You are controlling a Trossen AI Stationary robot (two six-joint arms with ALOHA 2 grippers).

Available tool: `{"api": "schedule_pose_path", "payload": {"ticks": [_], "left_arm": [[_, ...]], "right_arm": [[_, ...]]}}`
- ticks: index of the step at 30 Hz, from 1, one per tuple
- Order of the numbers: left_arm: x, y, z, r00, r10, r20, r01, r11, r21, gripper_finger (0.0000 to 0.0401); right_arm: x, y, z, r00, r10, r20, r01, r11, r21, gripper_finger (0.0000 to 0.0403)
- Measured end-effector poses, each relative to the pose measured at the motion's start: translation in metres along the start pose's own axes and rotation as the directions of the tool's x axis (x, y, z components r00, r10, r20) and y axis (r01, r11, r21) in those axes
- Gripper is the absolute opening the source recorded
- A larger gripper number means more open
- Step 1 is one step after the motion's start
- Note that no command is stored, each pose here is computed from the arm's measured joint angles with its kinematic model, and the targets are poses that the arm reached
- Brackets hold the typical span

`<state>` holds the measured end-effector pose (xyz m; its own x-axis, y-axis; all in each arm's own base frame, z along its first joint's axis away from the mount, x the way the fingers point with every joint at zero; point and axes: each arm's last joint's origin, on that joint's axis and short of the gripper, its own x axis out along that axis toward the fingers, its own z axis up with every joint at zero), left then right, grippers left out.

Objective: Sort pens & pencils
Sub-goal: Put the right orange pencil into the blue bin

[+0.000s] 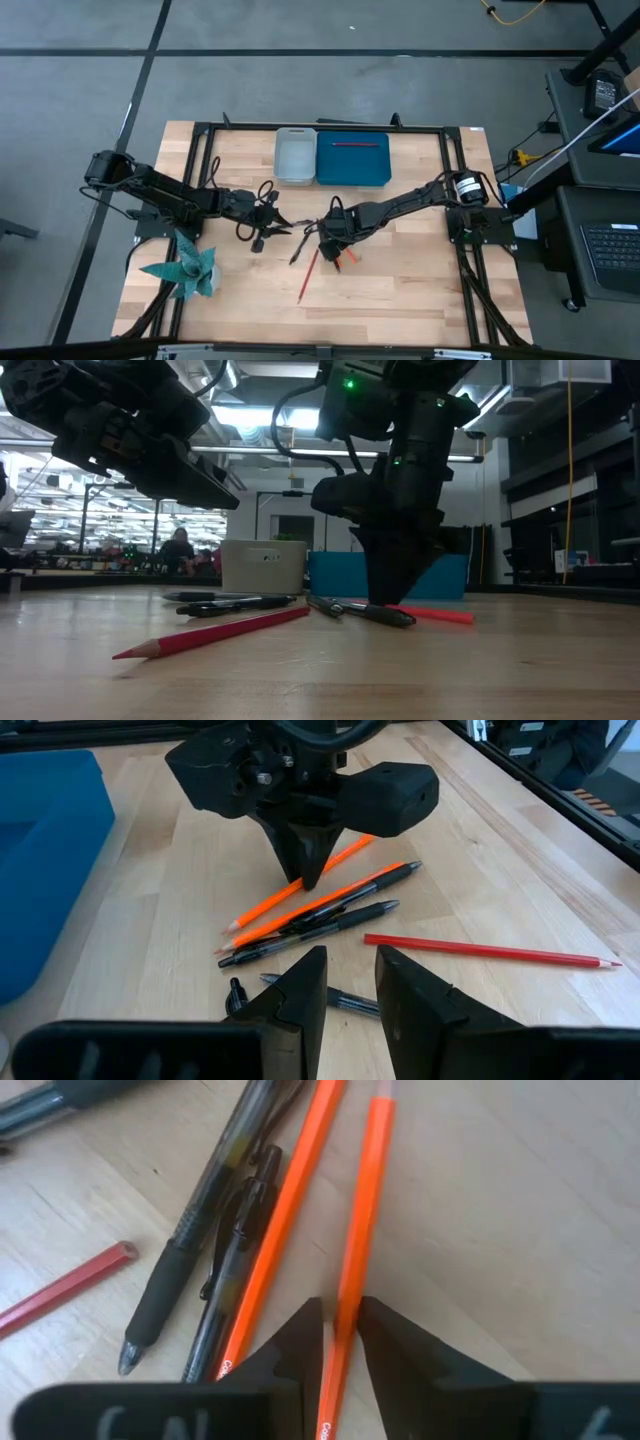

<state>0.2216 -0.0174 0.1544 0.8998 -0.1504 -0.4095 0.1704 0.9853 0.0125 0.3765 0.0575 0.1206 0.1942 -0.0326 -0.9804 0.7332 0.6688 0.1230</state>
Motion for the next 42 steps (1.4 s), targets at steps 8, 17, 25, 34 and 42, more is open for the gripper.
{"api": "schedule_pose_path", "payload": {"ticks": [8, 17, 25, 34, 42], "left_arm": [[0.0, 0.0, 0.0, 1.0, 0.0, 0.0, 0.0, 1.0, 0.0, 0.0082], [0.0, 0.0, 0.0, 1.0, 0.0, 0.0, 0.0, 1.0, 0.0, 0.0082], [0.0, 0.0, 0.0, 1.0, 0.0, 0.0, 0.0, 1.0, 0.0, 0.0082], [0.0, 0.0, 0.0, 1.0, 0.0, 0.0, 0.0, 1.0, 0.0, 0.0082], [0.0, -0.0001, 0.0, 1.0, 0.0, 0.0, 0.0, 1.0, 0.0, 0.0082]], "right_arm": [[0.0042, 0.0003, 0.0, 1.0, -0.008, -0.008, 0.008, 1.0, -0.006, 0.0081], [0.0053, 0.0003, -0.0001, 1.0, -0.011, -0.012, 0.011, 1.0, -0.029, 0.008], [0.0053, 0.0003, -0.0002, 1.0, -0.012, -0.012, 0.011, 0.999, -0.034, 0.0074], [0.0053, 0.0001, -0.0002, 1.0, -0.014, -0.012, 0.013, 0.998, -0.058, 0.0033], [0.0053, 0.0003, -0.0001, 1.0, -0.012, -0.011, 0.011, 0.998, -0.058, 0.004]]}}
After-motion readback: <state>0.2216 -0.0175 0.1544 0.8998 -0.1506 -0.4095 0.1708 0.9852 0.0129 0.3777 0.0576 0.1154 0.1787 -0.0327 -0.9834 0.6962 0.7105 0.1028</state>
